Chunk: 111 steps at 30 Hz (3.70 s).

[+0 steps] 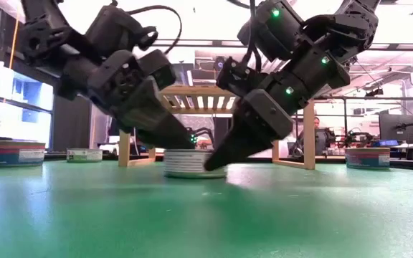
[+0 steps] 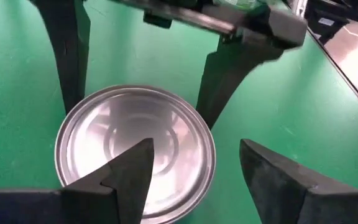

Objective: Stack canned seafood by type on shelf
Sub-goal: Put the center green tuna can on the shelf

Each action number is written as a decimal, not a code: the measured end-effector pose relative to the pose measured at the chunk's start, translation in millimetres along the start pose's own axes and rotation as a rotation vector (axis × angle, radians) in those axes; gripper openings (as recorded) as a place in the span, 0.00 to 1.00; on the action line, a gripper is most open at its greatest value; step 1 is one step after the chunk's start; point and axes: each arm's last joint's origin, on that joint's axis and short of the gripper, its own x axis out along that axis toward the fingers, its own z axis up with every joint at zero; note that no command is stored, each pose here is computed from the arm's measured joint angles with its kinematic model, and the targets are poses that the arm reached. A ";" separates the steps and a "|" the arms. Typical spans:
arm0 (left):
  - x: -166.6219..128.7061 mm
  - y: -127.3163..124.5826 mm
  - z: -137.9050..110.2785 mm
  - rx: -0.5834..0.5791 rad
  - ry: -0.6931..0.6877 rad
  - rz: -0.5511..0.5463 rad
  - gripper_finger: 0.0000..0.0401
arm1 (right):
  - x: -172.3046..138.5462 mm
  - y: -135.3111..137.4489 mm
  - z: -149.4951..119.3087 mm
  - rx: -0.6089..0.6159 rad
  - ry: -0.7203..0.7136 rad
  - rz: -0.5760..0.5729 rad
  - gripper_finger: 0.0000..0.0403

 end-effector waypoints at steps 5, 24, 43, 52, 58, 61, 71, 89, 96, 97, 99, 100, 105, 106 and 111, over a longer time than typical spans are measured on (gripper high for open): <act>2.7 1.1 -2.8 0.002 0.022 0.006 0.52 | -8.2 -1.1 3.3 0.001 0.015 -0.013 0.98; 1.8 1.5 -5.0 0.014 0.038 0.007 0.50 | 13.7 -20.6 7.1 0.009 -0.122 0.107 0.98; 2.2 1.3 -5.4 0.014 0.039 0.004 0.50 | 14.2 -19.9 8.2 0.050 -0.138 0.138 0.98; 2.3 1.4 -5.1 0.013 0.035 0.007 0.50 | 9.5 -19.5 20.2 -0.004 -0.111 0.142 0.98; 1.3 -0.6 -2.6 0.008 0.013 0.001 0.50 | -3.1 -22.0 37.5 0.019 0.033 0.055 0.98; -4.0 -5.3 2.6 0.011 -0.009 -0.012 0.50 | -8.8 -21.2 41.3 0.026 0.062 0.002 0.98; -33.3 -25.4 28.9 0.072 -0.075 0.017 0.50 | -23.6 20.1 31.2 -0.088 0.053 -0.077 0.98; -25.6 -19.4 0.7 0.047 0.146 0.107 0.50 | -13.1 -11.0 -26.1 -0.012 -0.201 0.064 0.98; -15.3 -17.3 -4.0 0.040 0.120 0.104 0.50 | 3.7 -8.8 -27.5 -0.055 -0.197 0.110 0.98; -15.3 -17.3 -4.3 0.039 0.121 0.103 0.50 | 5.0 -8.5 -27.0 -0.059 -0.200 0.110 0.98; -15.4 -16.8 -4.6 0.038 0.122 0.107 0.50 | 5.1 -8.4 -26.5 -0.062 -0.205 0.110 0.98; -15.9 -16.6 -3.8 0.037 0.120 0.107 0.50 | 5.1 -8.4 -26.5 -0.063 -0.206 0.110 0.98; -16.4 -14.9 -2.7 0.033 0.116 0.109 0.50 | 5.2 -8.4 -26.1 -0.065 -0.211 0.107 0.98; -16.4 -14.9 -2.6 0.033 0.116 0.108 0.50 | 5.3 -8.4 -26.1 -0.064 -0.211 0.107 0.98; -17.5 -15.3 -1.2 0.038 0.111 0.108 0.50 | 5.0 -8.6 -26.2 -0.053 -0.218 0.105 0.97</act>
